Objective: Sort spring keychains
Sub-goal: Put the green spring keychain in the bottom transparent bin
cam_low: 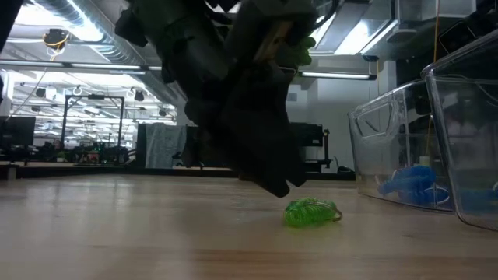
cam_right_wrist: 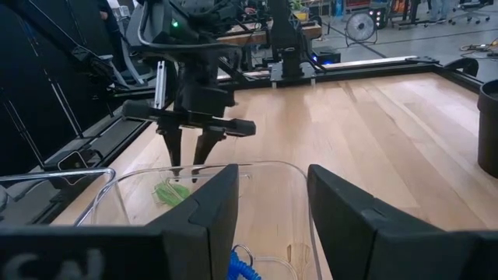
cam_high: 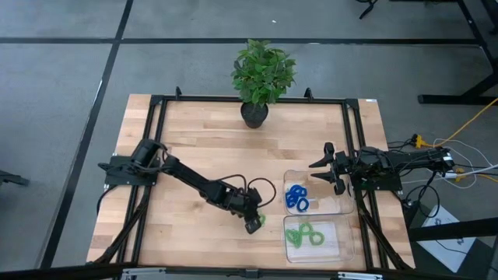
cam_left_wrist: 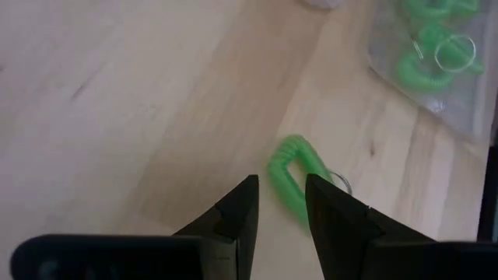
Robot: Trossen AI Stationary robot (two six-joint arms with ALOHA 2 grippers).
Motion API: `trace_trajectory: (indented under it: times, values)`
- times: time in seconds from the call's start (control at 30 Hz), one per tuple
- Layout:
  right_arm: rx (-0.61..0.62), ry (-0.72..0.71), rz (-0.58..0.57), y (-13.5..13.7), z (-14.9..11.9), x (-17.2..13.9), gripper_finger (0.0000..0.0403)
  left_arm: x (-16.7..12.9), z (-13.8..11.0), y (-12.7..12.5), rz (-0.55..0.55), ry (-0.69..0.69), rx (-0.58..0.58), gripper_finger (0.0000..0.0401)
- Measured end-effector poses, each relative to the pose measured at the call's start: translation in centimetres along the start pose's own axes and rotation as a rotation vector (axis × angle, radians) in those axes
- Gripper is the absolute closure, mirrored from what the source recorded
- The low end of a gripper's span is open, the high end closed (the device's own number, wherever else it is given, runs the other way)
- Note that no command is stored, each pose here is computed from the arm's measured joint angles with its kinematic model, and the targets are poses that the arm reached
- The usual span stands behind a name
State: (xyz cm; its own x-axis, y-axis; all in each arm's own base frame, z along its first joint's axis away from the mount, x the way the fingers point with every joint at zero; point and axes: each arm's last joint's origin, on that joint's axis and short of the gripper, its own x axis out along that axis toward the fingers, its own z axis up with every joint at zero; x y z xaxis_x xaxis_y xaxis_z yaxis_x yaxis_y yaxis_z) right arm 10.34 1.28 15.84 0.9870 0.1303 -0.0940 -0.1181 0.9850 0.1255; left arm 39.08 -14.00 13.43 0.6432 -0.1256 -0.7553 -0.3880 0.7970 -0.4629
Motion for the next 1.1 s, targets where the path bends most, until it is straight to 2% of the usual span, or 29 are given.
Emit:
trace_trajectory:
  times: [0.17,0.27,0.4,0.53,0.8,0.93,1.1]
  values:
    - [0.0,0.0,0.0,0.0,0.0,0.0,0.0249,1.0,-0.4,0.3,0.001,0.007,0.002,0.0299]
    - [0.0,0.001,0.0,0.0,0.0,0.0,0.0249,1.8,-0.5,-0.1,-0.023,0.001,0.042,0.0299]
    - [0.001,0.0,0.0,0.0,0.0,0.0,0.0249,2.7,-0.6,-1.0,-0.014,-0.031,0.252,0.0299]
    - [0.0,0.0,0.0,0.0,0.0,0.0,0.0249,2.9,-0.9,-1.7,0.062,-0.072,0.483,0.0299]
    - [0.0,0.001,0.0,0.0,0.0,0.0,0.0249,2.8,-1.4,-0.8,0.185,0.001,0.665,0.0302]
    - [0.0,0.0,0.0,0.0,0.0,0.0,0.0249,2.6,-1.6,-0.5,0.213,0.031,0.695,0.0325]
    - [0.0,0.0,0.0,0.0,0.0,0.0,0.0249,2.6,-1.6,-0.5,0.176,0.065,0.693,0.0384]
